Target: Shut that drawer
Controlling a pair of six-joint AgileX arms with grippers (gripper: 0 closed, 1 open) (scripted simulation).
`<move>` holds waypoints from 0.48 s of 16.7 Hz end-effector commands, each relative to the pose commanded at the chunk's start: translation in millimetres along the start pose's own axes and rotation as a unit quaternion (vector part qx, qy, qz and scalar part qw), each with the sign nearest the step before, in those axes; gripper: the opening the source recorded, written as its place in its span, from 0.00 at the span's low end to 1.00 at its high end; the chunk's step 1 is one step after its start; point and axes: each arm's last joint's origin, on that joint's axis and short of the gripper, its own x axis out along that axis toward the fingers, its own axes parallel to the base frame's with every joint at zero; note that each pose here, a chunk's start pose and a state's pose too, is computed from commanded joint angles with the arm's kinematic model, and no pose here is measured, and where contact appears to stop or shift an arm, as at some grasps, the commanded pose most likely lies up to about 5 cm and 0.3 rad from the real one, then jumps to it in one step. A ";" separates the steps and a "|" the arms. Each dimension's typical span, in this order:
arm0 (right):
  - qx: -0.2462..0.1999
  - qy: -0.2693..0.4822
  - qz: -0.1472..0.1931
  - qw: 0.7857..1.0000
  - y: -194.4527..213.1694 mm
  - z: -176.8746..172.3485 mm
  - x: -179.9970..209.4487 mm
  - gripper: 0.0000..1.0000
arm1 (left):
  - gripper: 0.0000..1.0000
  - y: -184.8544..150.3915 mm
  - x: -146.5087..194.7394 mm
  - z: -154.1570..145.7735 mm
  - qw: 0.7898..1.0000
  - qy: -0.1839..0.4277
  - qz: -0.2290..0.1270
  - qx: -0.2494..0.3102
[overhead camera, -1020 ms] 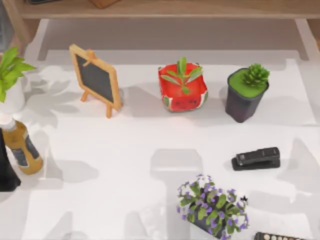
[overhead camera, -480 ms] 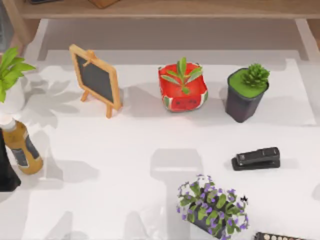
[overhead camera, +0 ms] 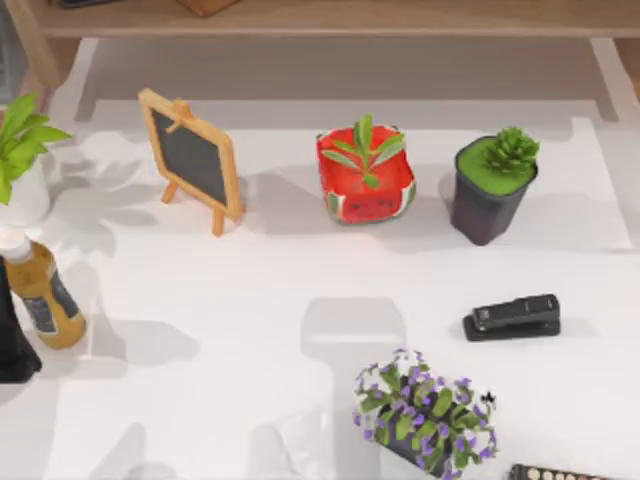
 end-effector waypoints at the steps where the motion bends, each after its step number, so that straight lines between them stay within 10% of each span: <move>1: 0.000 0.000 0.000 1.000 0.0 0.0 0.0 1.00 | 1.00 0.0 0.0 0.0 1.000 0.000 0.000 0.000; 8: 0.000 0.000 0.000 1.000 -0.2 0.1 14.5 1.00 | 1.00 0.0 0.0 0.0 1.000 0.000 0.000 0.000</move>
